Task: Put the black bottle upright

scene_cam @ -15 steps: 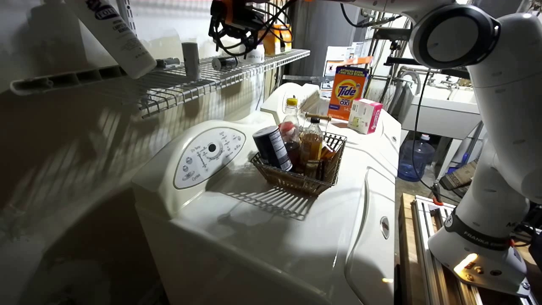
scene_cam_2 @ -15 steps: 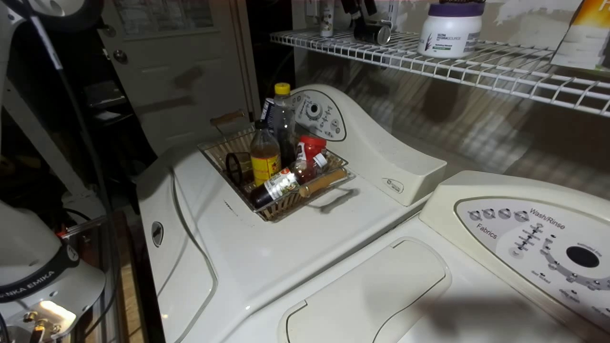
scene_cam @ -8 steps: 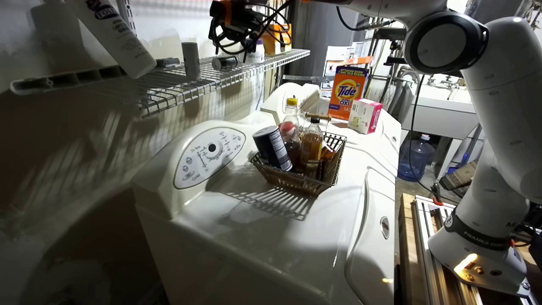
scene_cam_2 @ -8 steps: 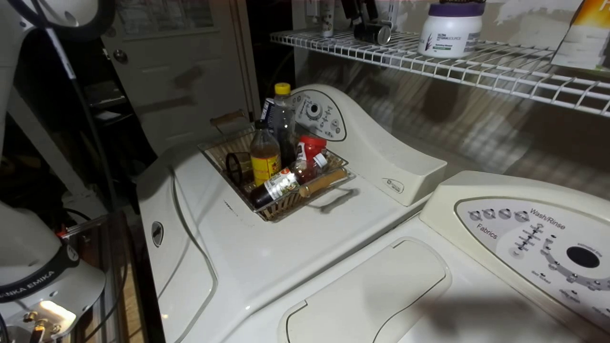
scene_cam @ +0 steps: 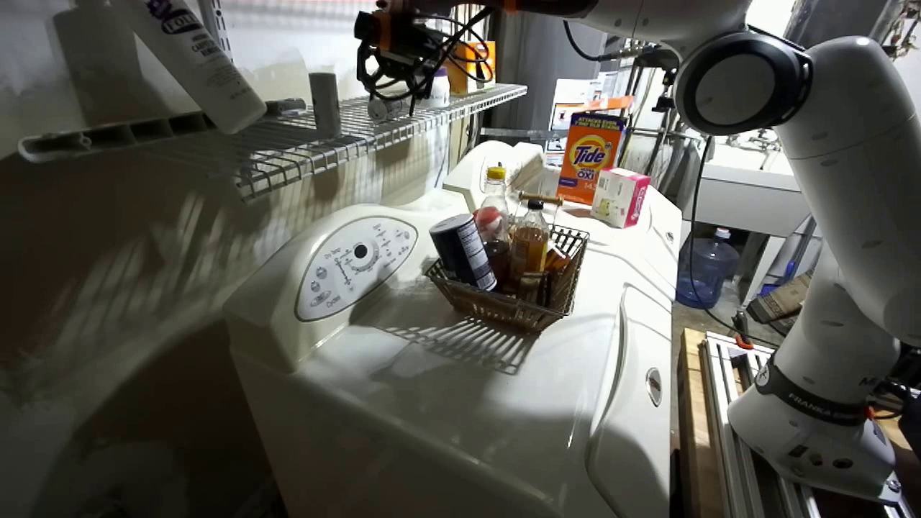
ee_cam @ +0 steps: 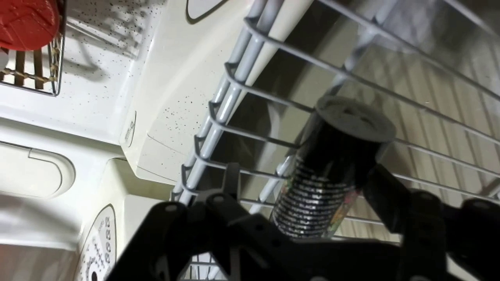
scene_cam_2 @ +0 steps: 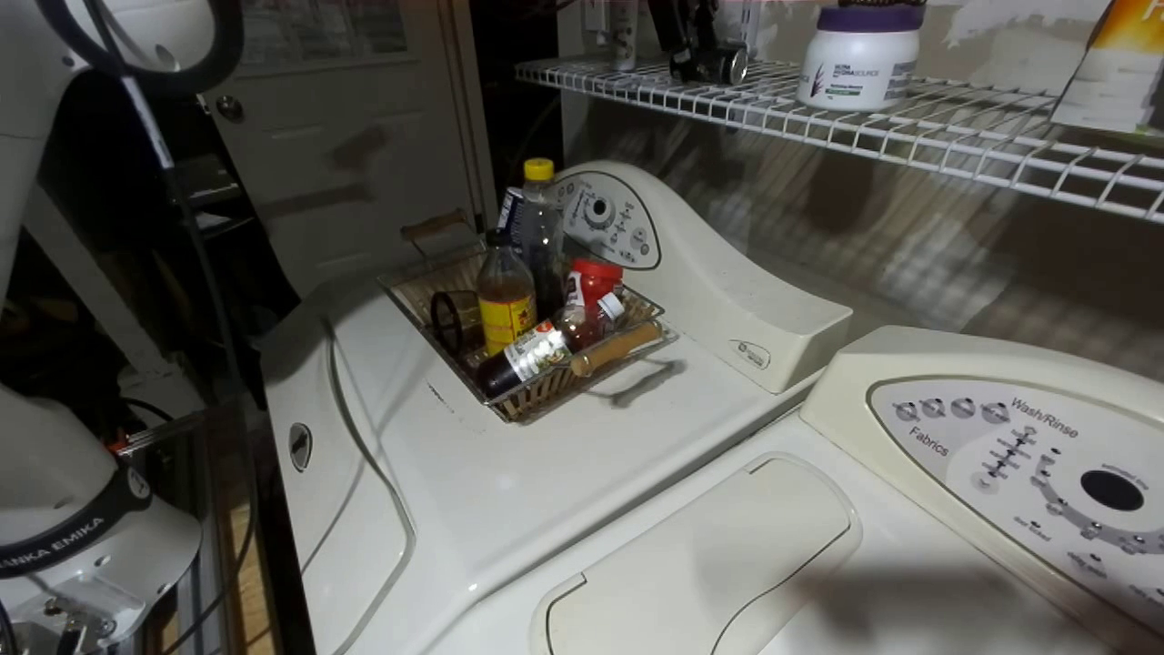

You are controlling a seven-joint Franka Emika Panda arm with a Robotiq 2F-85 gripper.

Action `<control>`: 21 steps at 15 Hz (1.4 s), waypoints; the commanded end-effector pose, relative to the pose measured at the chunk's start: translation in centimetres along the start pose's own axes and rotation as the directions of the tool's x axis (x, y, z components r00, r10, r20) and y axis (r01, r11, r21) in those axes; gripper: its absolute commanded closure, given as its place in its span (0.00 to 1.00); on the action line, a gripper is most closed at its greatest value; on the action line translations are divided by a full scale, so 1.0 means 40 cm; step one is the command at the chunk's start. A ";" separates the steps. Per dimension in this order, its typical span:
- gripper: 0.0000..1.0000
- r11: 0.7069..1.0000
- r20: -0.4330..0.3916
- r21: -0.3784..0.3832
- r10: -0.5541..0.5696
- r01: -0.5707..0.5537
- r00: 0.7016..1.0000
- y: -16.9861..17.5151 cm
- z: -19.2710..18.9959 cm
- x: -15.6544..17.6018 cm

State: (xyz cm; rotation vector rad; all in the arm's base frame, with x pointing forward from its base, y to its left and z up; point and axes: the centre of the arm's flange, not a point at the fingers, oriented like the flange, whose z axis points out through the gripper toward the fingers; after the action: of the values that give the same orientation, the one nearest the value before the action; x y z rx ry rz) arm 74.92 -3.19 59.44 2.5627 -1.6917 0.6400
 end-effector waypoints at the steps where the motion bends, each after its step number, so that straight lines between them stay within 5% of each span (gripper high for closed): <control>1: 0.47 1.000 0.040 -0.005 0.026 -0.026 0.999 -0.053 -0.003 0.033; 6: 0.81 0.998 0.057 -0.014 0.055 -0.055 0.997 -0.042 0.000 0.043; 13: 0.81 0.974 0.232 0.052 0.204 -0.222 0.951 0.013 -0.060 0.080; 16: 0.81 0.949 0.323 0.089 0.258 -0.301 0.911 0.036 -0.083 0.099; 21: 0.81 0.883 0.483 0.065 0.379 -0.464 0.789 0.077 -0.064 0.130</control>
State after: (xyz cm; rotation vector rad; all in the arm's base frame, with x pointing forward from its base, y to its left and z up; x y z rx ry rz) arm 73.42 -7.70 62.81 2.6310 -2.3384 0.3064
